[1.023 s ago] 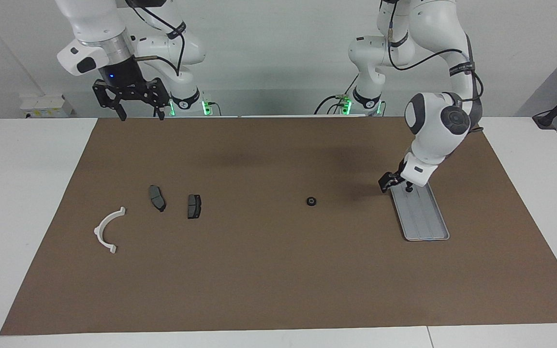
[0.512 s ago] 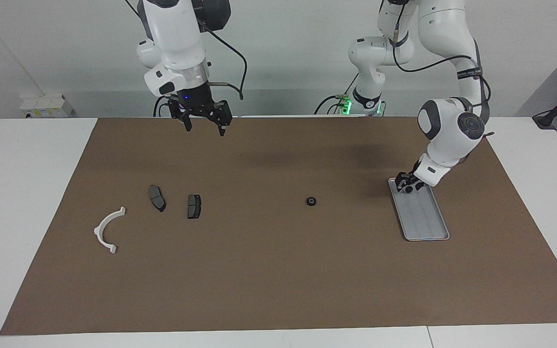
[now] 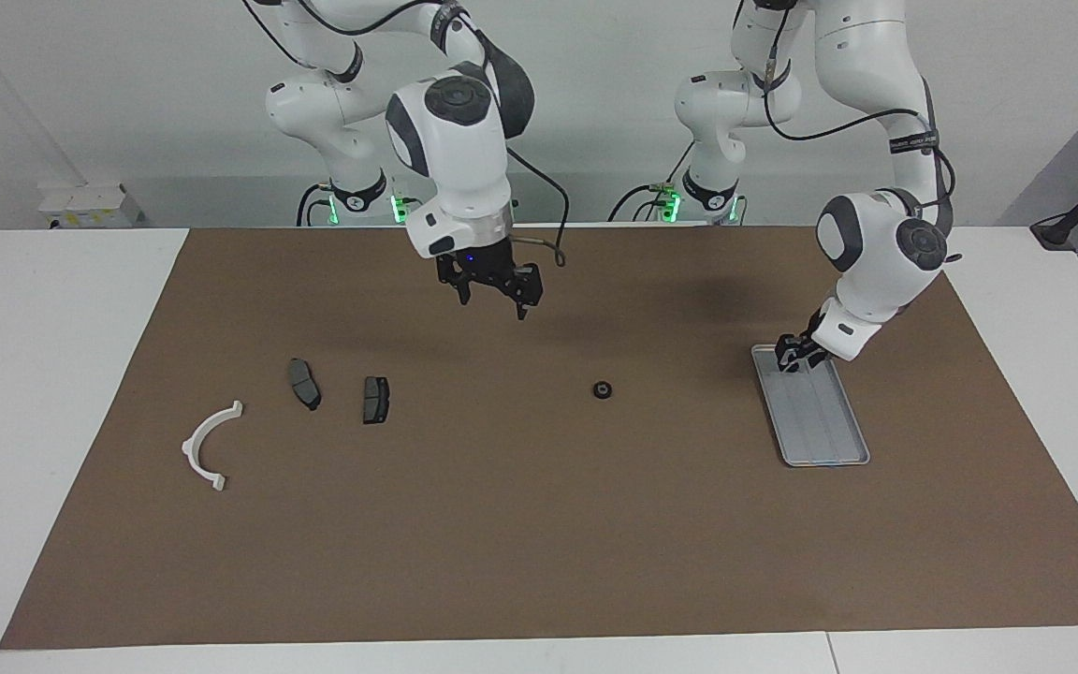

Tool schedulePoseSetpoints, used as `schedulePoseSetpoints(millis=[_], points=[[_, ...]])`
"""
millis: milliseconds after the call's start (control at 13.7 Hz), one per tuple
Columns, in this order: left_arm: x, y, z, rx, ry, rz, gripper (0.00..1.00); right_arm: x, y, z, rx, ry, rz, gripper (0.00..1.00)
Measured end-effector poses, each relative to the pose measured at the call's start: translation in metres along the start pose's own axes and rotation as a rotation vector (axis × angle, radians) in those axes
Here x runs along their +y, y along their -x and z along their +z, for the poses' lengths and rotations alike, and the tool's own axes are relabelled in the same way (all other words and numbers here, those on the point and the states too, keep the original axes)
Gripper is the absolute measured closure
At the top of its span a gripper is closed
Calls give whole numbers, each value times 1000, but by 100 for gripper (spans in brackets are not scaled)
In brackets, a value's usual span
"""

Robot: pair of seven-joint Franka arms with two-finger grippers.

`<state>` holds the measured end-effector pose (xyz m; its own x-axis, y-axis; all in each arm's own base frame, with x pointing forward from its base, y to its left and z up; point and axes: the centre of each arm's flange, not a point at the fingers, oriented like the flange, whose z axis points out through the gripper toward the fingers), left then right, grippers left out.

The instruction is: Place bearing gear from tray to pile

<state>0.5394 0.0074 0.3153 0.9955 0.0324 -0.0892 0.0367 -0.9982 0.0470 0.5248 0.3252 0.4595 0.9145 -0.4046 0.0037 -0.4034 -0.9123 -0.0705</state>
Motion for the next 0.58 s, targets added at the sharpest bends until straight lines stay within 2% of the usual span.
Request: schedulePoseSetpoints(millis=[292, 585], points=[[1, 6, 12, -2, -1, 0, 40, -53, 11, 38, -9, -3, 59, 0], [1, 8, 15, -3, -1, -3, 40, -111, 40, 102, 27, 76, 57, 0]])
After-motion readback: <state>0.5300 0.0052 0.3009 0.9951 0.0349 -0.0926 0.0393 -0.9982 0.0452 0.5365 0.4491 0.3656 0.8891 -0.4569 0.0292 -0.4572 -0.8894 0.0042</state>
